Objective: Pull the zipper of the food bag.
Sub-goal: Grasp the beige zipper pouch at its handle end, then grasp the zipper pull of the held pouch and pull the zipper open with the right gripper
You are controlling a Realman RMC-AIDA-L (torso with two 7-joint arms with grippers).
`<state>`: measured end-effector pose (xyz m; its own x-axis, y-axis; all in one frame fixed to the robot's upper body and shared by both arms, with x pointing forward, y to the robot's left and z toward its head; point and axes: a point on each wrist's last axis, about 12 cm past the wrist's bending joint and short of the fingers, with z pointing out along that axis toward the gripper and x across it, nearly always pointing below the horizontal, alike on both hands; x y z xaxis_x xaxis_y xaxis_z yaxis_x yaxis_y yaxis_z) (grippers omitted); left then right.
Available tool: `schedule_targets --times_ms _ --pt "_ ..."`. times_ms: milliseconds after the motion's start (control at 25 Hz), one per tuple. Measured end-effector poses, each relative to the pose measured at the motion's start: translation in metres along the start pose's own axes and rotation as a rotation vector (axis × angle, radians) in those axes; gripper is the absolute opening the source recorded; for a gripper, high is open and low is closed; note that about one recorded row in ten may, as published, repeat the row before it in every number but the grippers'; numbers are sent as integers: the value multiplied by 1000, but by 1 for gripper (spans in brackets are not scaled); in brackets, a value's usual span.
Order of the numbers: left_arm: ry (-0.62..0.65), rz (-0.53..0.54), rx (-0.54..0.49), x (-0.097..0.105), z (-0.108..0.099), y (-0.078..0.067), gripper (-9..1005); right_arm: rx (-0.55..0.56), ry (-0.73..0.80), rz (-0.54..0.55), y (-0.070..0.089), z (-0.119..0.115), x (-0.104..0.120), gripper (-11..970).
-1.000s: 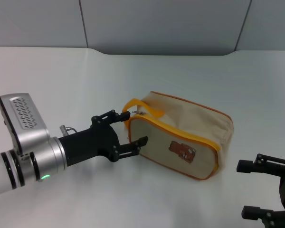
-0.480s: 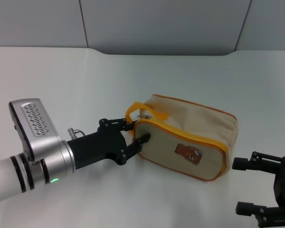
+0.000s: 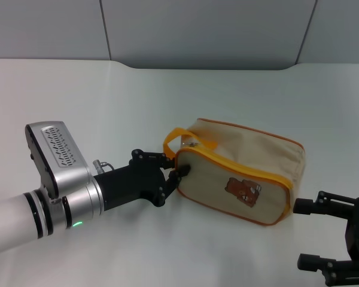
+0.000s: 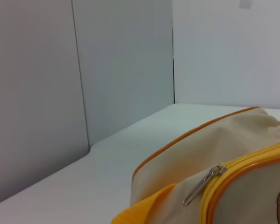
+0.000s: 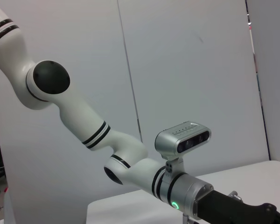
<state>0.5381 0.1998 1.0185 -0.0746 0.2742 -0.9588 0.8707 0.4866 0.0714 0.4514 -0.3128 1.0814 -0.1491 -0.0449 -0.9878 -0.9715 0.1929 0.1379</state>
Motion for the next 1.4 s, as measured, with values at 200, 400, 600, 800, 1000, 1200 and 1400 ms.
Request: schedule_targets --times_ms 200,400,600,800,1000,1200,1400 --pt "-27 1 -22 1 -1 -3 137 4 -3 -1 0 0 0 830" --pt "-67 1 -23 -1 -3 -7 116 7 -4 -3 0 -1 0 830" --pt "-107 -3 -20 -4 -3 -9 90 20 -17 -11 -1 -2 -2 830" --pt "-187 17 -22 -15 -8 -4 70 121 -111 -53 -3 -8 -7 830" --pt "-276 105 -4 -32 -18 10 65 440 -338 -159 -5 -22 -4 831" --pt "-313 191 11 -43 -29 20 61 723 -462 -280 -10 -15 11 831" --pt "-334 239 21 -48 -39 25 61 935 -322 -561 -22 31 28 830"
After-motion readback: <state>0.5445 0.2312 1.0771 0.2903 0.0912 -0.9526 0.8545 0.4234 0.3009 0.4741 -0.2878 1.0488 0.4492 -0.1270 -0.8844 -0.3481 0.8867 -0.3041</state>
